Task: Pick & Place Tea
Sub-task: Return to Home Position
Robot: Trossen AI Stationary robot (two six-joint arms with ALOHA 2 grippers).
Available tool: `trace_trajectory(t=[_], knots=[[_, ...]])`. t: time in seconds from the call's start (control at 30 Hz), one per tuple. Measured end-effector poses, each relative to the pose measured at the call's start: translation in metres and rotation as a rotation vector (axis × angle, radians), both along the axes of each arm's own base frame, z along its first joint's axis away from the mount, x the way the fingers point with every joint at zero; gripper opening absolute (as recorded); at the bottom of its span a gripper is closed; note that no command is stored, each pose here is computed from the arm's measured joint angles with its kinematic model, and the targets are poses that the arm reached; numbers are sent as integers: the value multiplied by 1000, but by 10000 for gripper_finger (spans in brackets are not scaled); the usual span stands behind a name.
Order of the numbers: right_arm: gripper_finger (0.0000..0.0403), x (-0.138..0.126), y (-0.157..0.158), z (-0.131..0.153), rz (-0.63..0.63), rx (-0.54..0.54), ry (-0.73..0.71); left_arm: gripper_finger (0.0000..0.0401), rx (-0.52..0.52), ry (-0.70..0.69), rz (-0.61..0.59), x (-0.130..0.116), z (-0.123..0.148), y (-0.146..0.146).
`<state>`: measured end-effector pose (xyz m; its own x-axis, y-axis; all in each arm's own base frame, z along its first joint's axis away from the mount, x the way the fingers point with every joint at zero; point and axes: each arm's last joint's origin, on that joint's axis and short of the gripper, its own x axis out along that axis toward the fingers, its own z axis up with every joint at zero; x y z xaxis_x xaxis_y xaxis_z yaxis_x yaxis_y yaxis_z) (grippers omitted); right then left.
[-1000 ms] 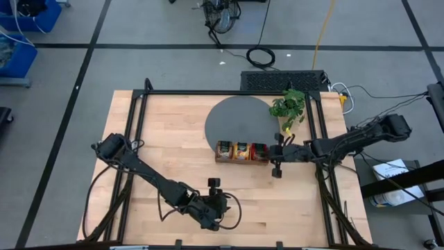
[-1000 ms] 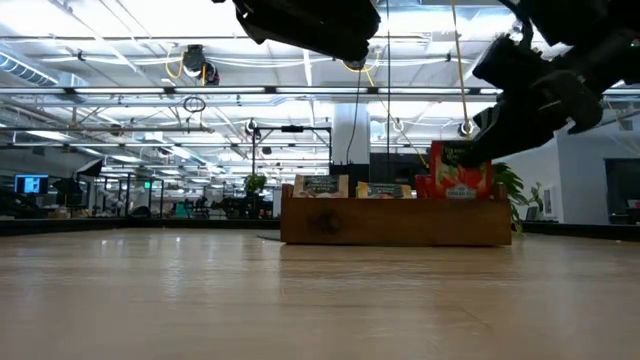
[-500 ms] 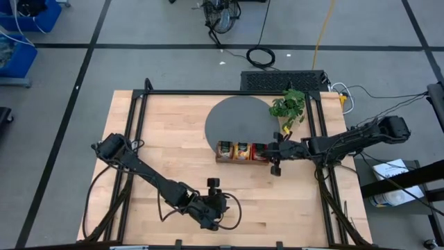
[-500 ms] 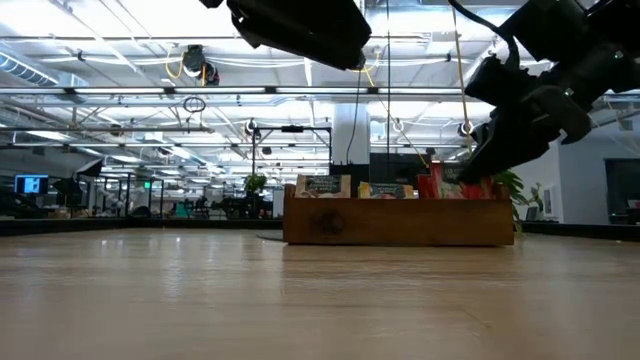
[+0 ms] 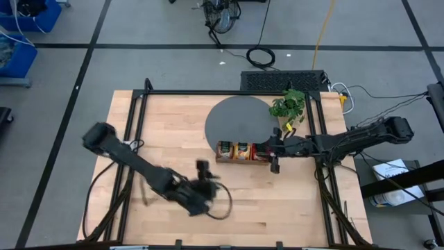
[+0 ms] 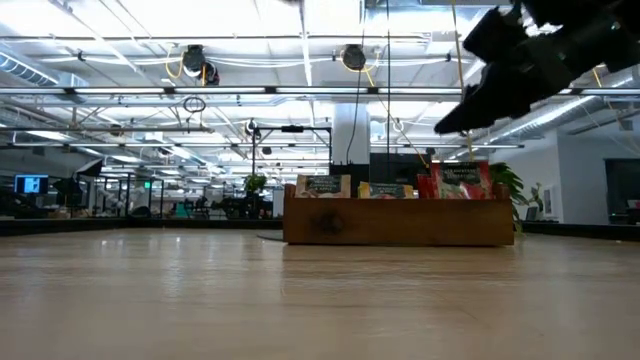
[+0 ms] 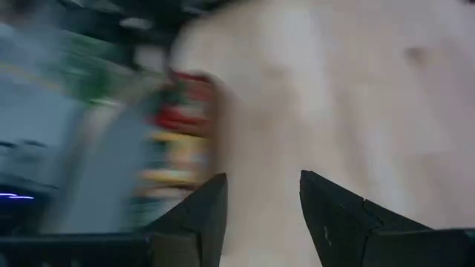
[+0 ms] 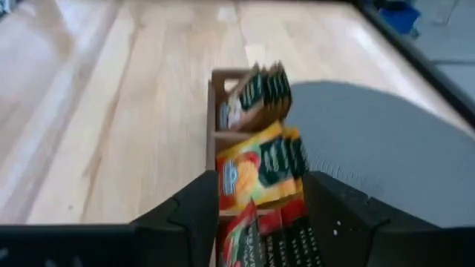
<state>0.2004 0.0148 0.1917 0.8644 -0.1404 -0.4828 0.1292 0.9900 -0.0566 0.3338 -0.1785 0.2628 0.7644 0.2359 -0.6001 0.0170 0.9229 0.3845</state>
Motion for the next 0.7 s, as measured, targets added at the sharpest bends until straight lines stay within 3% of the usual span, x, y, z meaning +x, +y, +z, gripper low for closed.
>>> trace_trajectory(t=[0.13, 0.3, 0.37, 0.47, 0.5, 0.57, 0.7], knots=[[171, -11, -1, 16, 14, -22, -71, 172, 106, -48, 120, -30, 56, 49], [119, -38, -4, 35, 34, -61, -123, 164, 96, -32, 213, -75, 98, 110], [85, -51, -6, 39, 35, -61, -148, 138, 88, 4, 189, -90, 98, 126], [24, -65, -6, 41, 64, -61, -228, 63, 75, 41, 189, -117, 84, 152], [12, -69, -6, 40, 87, -63, -246, 34, 44, 13, 212, -126, 81, 162], [10, -77, -6, 38, 102, -61, -282, 13, -39, -70, 209, -145, 72, 180], [9, -86, -7, 28, 111, -37, -345, 5, -134, -259, -63, -173, 47, 192]])
